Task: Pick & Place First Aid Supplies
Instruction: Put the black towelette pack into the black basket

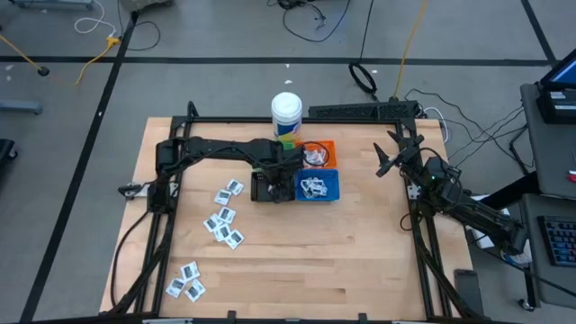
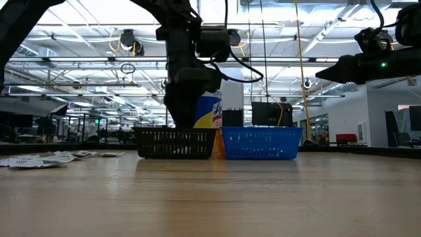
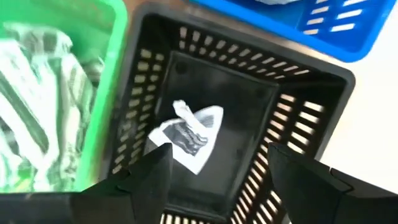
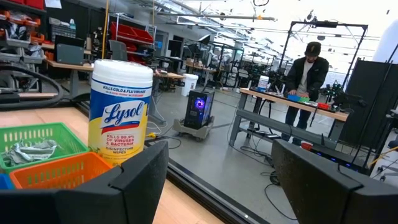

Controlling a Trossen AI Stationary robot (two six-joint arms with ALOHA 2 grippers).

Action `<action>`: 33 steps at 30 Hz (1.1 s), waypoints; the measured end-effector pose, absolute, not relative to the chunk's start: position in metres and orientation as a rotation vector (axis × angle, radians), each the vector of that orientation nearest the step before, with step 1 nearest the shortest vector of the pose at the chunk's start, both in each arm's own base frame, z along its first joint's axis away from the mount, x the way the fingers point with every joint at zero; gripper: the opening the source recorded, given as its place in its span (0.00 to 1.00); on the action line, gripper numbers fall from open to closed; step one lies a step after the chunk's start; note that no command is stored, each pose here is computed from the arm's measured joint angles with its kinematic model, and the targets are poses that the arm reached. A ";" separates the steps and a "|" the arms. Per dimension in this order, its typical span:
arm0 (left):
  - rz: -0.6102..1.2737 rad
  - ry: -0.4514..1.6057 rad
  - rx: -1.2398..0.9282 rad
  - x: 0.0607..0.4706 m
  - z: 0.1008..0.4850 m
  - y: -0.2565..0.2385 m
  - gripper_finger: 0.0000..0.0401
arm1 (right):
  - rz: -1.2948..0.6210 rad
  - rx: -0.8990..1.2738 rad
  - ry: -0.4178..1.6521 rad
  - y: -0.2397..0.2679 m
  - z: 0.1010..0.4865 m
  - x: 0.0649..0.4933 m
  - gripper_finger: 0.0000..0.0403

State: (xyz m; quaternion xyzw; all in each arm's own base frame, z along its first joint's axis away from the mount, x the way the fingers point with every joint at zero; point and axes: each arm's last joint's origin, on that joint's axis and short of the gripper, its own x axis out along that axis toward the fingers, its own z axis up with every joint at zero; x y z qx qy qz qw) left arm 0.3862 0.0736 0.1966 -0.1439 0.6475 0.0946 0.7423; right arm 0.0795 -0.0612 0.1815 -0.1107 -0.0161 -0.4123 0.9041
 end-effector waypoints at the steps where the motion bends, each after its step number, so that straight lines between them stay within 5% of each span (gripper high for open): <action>1: 0.219 1.423 -0.334 0.385 0.197 0.074 0.67 | -0.852 -0.229 -0.033 -0.061 0.181 0.079 0.69; 33: 0.452 1.395 -0.483 0.237 0.221 0.081 0.68 | -0.852 -0.229 -0.033 -0.061 0.181 0.079 0.69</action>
